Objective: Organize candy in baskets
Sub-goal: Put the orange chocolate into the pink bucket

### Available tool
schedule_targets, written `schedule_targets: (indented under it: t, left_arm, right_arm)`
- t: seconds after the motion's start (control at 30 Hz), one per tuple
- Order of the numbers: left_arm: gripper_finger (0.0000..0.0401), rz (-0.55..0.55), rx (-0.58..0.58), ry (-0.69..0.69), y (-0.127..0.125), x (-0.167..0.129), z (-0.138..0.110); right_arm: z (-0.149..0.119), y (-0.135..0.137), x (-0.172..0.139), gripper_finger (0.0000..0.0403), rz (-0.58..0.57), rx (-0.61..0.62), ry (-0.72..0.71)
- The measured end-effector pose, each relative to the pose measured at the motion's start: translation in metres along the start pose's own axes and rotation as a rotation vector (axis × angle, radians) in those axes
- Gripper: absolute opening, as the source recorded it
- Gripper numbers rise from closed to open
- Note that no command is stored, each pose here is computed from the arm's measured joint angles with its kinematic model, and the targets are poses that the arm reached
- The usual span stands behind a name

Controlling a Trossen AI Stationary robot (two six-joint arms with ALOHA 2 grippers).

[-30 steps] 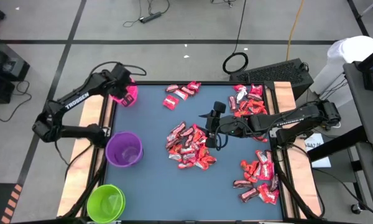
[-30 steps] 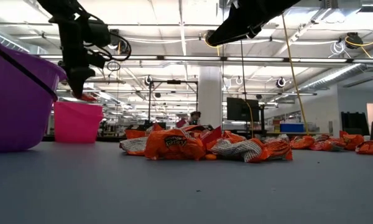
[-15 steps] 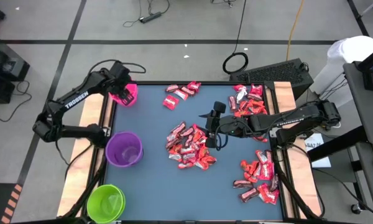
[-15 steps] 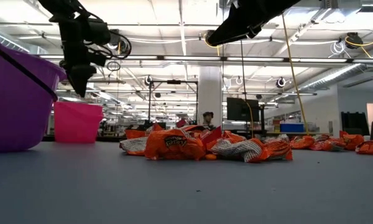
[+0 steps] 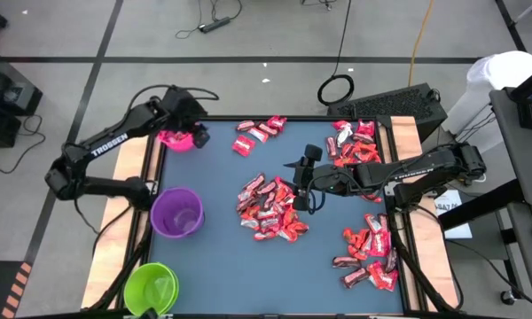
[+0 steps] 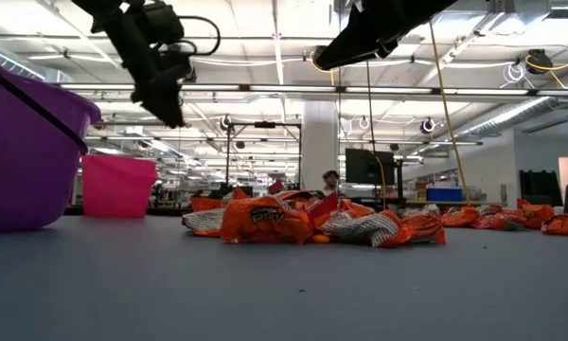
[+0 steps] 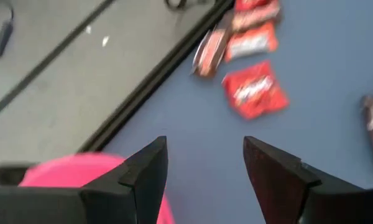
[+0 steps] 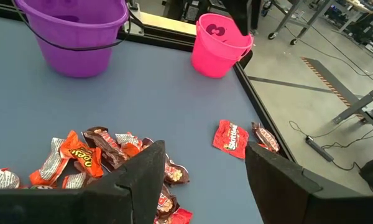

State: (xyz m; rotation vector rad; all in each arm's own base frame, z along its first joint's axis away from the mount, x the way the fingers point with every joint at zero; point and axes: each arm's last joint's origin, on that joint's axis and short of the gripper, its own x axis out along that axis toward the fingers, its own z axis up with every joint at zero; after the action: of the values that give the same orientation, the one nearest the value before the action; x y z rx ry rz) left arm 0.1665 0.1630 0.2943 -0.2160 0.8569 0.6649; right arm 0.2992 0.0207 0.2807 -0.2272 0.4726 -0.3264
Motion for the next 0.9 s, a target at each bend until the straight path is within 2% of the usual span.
schedule_targets:
  t: [0.13, 0.27, 0.67, 0.9]
  left_arm:
    - [0.0215, -0.031, 0.022, -0.090, -0.013, 0.003, 0.011]
    - [0.0215, -0.061, 0.056, -0.116, -0.026, 0.018, 0.019]
    - [0.0215, -0.119, 0.123, -0.069, -0.056, 0.096, 0.026]
    - [0.0215, -0.137, 0.181, -0.017, -0.067, 0.130, 0.037]
  right_arm:
    - [0.000, 0.000, 0.000, 0.0210, 0.000, 0.000, 0.000]
    - [0.000, 0.000, 0.000, 0.0210, 0.000, 0.000, 0.000]
    - [0.000, 0.000, 0.000, 0.0210, 0.000, 0.000, 0.000]
    - [0.000, 0.000, 0.000, 0.0210, 0.000, 0.000, 0.000]
